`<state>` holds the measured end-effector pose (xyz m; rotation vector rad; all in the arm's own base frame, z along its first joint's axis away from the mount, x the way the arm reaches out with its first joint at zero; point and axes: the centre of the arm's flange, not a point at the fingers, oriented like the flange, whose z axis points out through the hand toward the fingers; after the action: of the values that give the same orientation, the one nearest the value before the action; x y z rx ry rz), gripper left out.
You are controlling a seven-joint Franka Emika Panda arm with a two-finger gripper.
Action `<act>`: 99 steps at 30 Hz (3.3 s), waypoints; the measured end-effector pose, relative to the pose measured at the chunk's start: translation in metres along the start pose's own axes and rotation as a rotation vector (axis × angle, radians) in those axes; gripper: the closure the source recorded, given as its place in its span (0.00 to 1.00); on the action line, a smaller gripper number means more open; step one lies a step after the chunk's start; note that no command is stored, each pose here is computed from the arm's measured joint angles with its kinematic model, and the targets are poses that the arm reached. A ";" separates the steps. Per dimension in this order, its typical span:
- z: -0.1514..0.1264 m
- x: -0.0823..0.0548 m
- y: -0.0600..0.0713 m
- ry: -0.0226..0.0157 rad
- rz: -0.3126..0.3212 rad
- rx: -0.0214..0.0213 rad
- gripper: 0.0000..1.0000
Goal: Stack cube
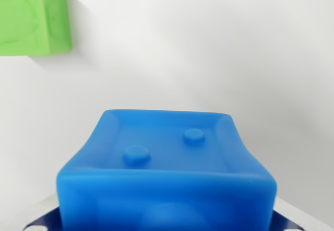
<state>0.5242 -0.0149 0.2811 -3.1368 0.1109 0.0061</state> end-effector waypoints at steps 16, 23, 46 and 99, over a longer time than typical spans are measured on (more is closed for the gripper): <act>-0.005 -0.010 -0.029 0.0021 -0.002 0.0005 1.00; -0.007 -0.015 -0.043 0.0040 -0.003 0.0006 1.00; -0.014 -0.029 -0.084 0.0046 -0.005 0.0010 1.00; 0.055 -0.046 -0.128 -0.0024 -0.007 -0.0006 1.00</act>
<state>0.4871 0.1165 0.2269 -3.1376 0.1001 0.0099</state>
